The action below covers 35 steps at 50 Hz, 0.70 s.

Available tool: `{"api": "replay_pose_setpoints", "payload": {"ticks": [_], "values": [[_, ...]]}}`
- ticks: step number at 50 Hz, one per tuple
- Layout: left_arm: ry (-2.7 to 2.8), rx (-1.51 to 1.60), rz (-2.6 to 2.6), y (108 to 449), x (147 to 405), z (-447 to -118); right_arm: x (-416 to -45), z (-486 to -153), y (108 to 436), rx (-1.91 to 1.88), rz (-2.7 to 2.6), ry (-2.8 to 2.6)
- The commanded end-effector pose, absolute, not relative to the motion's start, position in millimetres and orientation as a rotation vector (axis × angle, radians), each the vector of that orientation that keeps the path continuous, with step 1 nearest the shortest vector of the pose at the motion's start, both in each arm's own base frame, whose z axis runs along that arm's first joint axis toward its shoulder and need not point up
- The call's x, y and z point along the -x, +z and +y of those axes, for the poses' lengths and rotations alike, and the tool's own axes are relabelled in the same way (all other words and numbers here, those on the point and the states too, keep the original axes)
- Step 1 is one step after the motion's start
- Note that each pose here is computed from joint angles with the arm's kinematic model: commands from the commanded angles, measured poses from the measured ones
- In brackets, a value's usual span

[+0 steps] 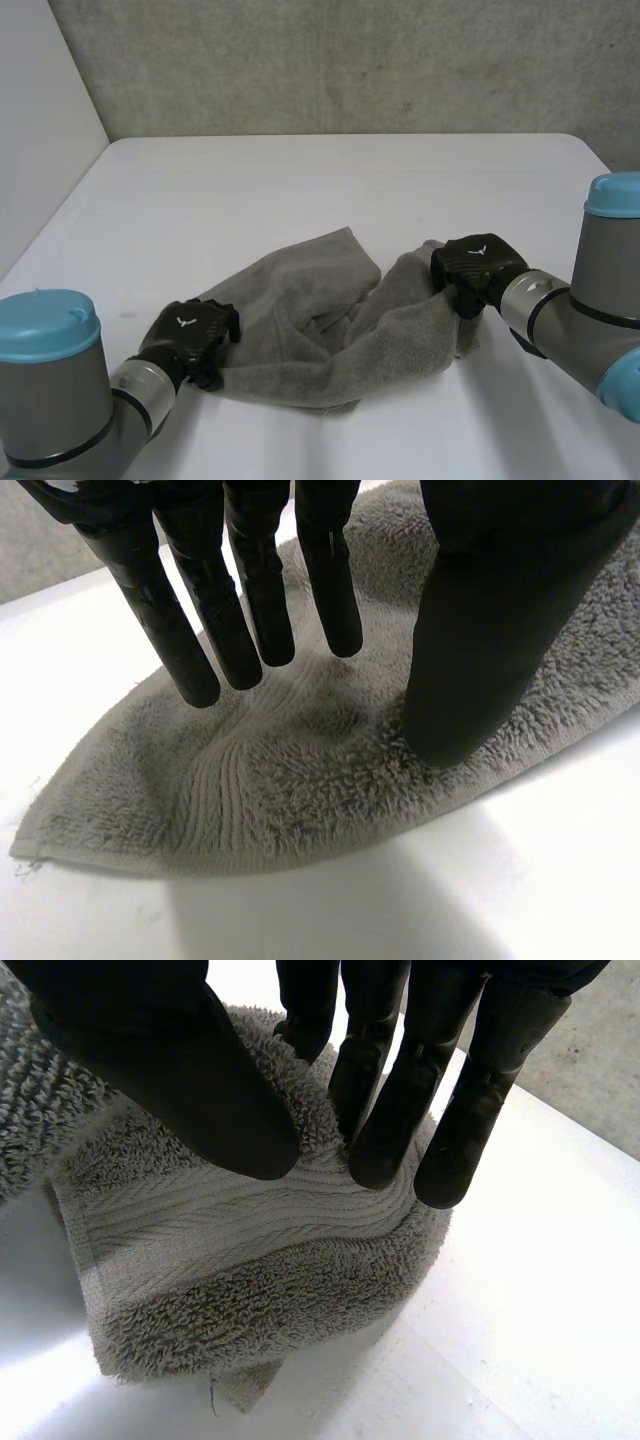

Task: Fold the towel.

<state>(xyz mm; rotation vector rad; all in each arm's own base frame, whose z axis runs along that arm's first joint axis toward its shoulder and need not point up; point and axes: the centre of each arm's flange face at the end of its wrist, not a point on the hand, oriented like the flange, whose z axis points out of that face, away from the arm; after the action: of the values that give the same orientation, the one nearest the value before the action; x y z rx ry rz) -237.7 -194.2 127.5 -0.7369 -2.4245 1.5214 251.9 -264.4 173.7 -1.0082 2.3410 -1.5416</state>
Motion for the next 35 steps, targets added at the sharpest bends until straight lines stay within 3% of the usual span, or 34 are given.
{"api": "replay_pose_setpoints", "payload": {"ticks": [1,14,26,35], "values": [[1.513,0.741,-2.431,127,238,-195,-252,-265,174,1.006,2.340,-1.547],[1.530,0.740,-2.416,140,236,-189,-250,-269,175,1.003,2.339,-1.566],[1.478,0.752,-2.461,126,234,-193,-250,-269,174,1.006,2.340,-1.564],[1.525,0.947,-2.464,118,237,-202,-251,-271,176,0.997,2.331,-1.586]]}}
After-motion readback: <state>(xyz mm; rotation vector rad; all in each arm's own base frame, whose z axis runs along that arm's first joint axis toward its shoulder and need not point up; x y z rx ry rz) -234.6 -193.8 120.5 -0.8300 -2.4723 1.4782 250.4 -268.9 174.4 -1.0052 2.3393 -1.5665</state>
